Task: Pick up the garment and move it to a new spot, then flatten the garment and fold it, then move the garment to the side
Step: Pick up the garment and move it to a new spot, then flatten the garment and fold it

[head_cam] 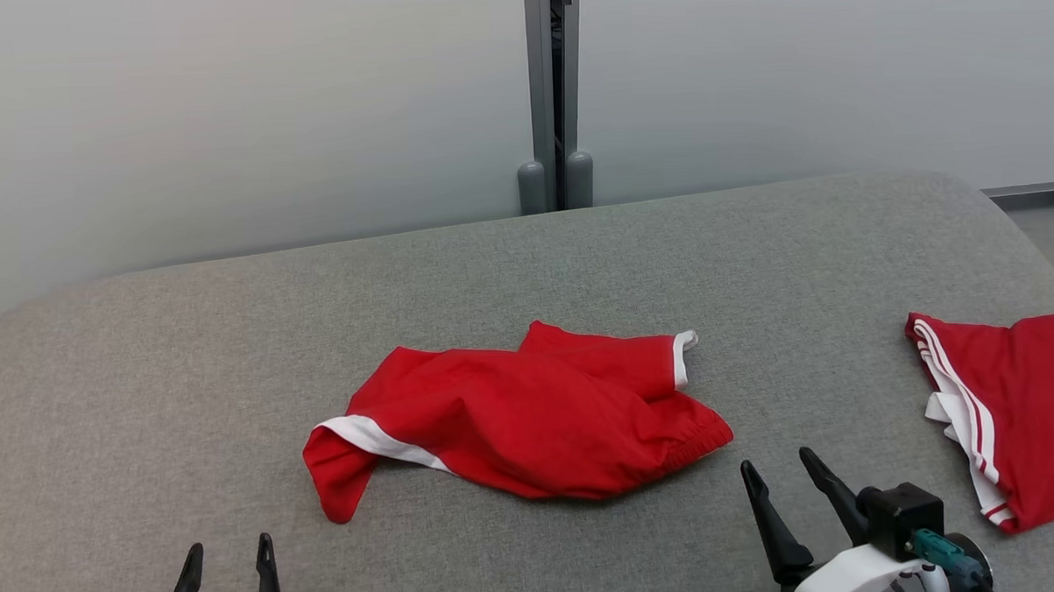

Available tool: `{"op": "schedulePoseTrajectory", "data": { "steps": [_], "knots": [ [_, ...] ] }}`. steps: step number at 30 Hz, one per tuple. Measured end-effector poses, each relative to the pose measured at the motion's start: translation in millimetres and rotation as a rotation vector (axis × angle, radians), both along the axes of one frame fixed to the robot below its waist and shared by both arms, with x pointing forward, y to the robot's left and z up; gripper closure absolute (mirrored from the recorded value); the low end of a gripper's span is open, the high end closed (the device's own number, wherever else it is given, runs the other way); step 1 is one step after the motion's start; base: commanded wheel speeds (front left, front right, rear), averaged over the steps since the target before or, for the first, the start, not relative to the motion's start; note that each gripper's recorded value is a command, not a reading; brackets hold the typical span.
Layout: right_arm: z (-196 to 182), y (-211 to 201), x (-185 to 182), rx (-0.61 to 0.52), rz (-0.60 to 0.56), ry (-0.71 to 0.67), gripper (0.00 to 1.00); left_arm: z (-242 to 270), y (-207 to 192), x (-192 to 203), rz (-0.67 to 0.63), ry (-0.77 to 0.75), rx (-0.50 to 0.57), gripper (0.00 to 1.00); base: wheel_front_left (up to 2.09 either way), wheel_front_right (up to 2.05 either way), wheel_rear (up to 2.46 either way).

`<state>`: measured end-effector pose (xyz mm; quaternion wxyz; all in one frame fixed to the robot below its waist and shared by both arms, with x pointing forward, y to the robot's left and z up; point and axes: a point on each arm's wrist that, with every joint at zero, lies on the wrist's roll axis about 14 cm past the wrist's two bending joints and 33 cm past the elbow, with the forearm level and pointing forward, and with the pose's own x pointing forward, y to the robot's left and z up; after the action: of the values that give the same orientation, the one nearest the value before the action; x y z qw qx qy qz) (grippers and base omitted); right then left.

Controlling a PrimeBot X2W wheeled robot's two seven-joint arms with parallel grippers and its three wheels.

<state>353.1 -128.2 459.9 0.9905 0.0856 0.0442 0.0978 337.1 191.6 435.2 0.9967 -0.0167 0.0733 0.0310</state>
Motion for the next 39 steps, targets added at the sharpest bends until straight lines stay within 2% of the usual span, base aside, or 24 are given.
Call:
{"op": "schedulePoseTrajectory", "data": {
  "steps": [13, 18, 30, 39],
  "knots": [
    [-12, 10, -5, -0.003, 0.031, 0.037, 0.0, -1, -9, -3, -0.02, 0.003, -0.006, 0.0, 0.0, 0.0, 0.0],
    [-20, 24, -5, -0.01, 0.079, 0.062, 0.0, -4, -12, -2, -0.026, 0.01, -0.019, 0.0, 0.0, 0.0, 0.0],
    [-50, 90, -2, 0.006, 0.291, 0.173, 0.0, -18, 4, -11, 0.031, 0.059, -0.023, 0.0, 0.0, 0.0, 0.0],
    [-64, 95, 15, 0.013, 0.299, 0.223, 0.0, -22, 14, -11, 0.063, 0.074, -0.022, 0.0, 0.0, 0.0, 0.0]
  ]
}}
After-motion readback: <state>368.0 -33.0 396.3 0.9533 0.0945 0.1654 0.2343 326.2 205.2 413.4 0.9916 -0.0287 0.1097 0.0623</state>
